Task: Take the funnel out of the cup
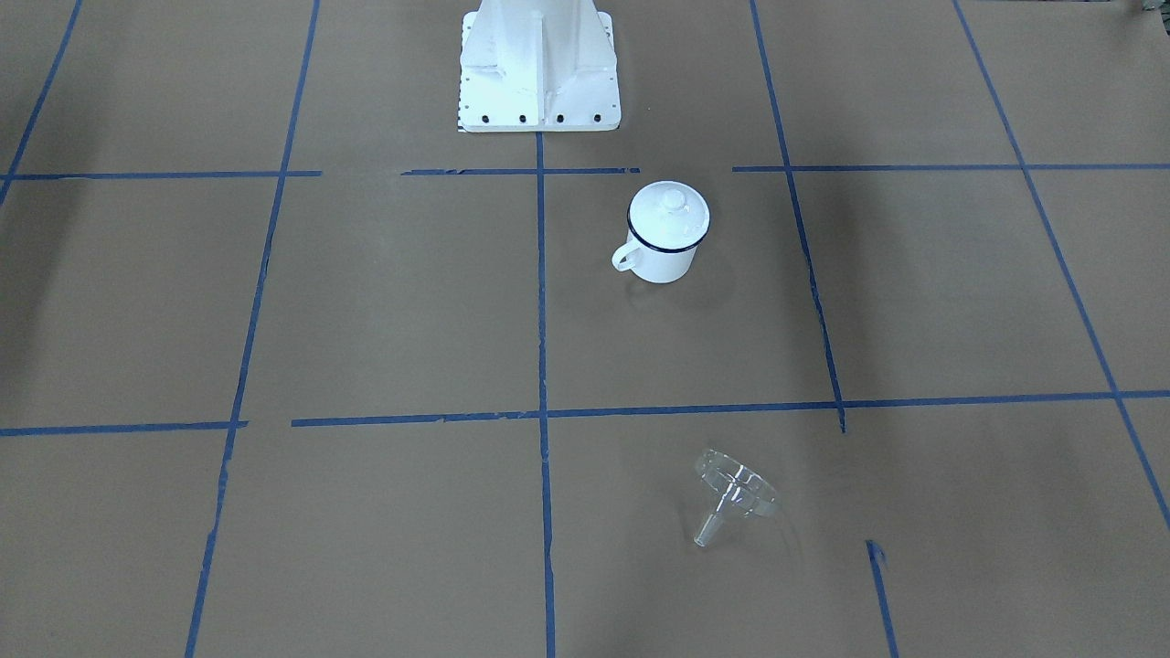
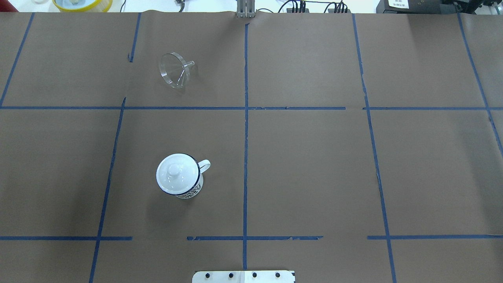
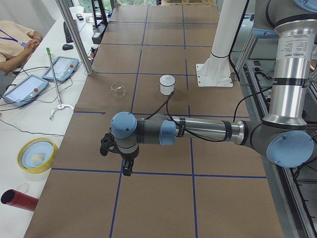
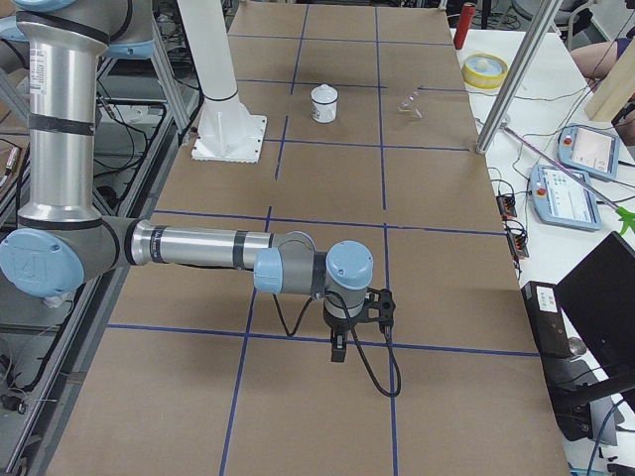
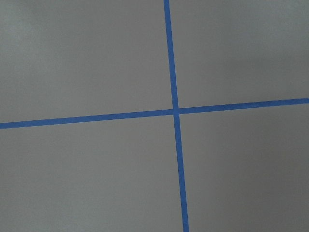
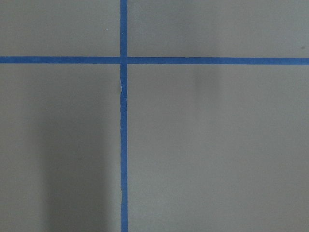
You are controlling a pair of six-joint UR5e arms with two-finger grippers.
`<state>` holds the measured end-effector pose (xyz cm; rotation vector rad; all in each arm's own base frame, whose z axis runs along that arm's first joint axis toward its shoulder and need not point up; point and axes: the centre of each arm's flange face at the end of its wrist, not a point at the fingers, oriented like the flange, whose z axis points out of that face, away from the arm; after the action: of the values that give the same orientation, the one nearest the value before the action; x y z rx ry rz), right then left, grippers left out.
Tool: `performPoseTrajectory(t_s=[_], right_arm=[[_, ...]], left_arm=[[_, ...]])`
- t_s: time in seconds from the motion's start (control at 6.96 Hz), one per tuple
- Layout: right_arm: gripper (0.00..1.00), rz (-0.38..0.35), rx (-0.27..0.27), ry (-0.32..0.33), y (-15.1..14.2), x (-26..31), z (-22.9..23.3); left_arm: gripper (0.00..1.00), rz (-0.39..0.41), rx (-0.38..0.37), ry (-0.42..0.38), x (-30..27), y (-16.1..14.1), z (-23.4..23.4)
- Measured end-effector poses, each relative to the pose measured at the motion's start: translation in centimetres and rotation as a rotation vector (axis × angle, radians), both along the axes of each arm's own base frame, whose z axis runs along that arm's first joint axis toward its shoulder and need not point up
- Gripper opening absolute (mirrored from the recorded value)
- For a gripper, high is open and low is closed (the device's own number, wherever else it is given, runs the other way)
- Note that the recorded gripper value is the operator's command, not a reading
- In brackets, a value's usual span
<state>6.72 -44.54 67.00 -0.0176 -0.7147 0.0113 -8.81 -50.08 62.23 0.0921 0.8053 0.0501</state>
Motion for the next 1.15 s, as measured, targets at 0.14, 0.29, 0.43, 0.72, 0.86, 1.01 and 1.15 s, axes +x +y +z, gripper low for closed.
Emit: performPoseTrajectory(t_s=[0.14, 0.29, 0.43, 0.72, 0.86, 1.01, 1.15], right_arm=[[1.00, 0.000, 0.000, 0.000, 0.0, 0.0, 0.0], [1.00, 0.000, 0.000, 0.000, 0.0, 0.0, 0.0], [1.00, 0.000, 0.000, 0.000, 0.0, 0.0, 0.0], [1.00, 0.000, 0.000, 0.000, 0.0, 0.0, 0.0], [1.00, 0.000, 0.000, 0.000, 0.0, 0.0, 0.0], [1.00, 0.000, 0.000, 0.000, 0.0, 0.0, 0.0], [1.00, 0.000, 0.000, 0.000, 0.0, 0.0, 0.0]], left_arm=[[1.00, 0.000, -0.007, 0.002, 0.0, 0.1, 0.3], [1.00, 0.001, -0.014, 0.003, 0.1, 0.4, 0.7], [1.00, 0.001, -0.018, 0.002, 0.1, 0.5, 0.9], [1.00, 0.001, -0.037, 0.002, 0.1, 0.6, 1.8], [1.00, 0.001, -0.040, 0.001, 0.1, 0.5, 2.0], [1.00, 0.001, -0.040, 0.001, 0.0, 0.5, 2.0], [1.00, 0.001, -0.041, 0.000, 0.0, 0.5, 2.0]])
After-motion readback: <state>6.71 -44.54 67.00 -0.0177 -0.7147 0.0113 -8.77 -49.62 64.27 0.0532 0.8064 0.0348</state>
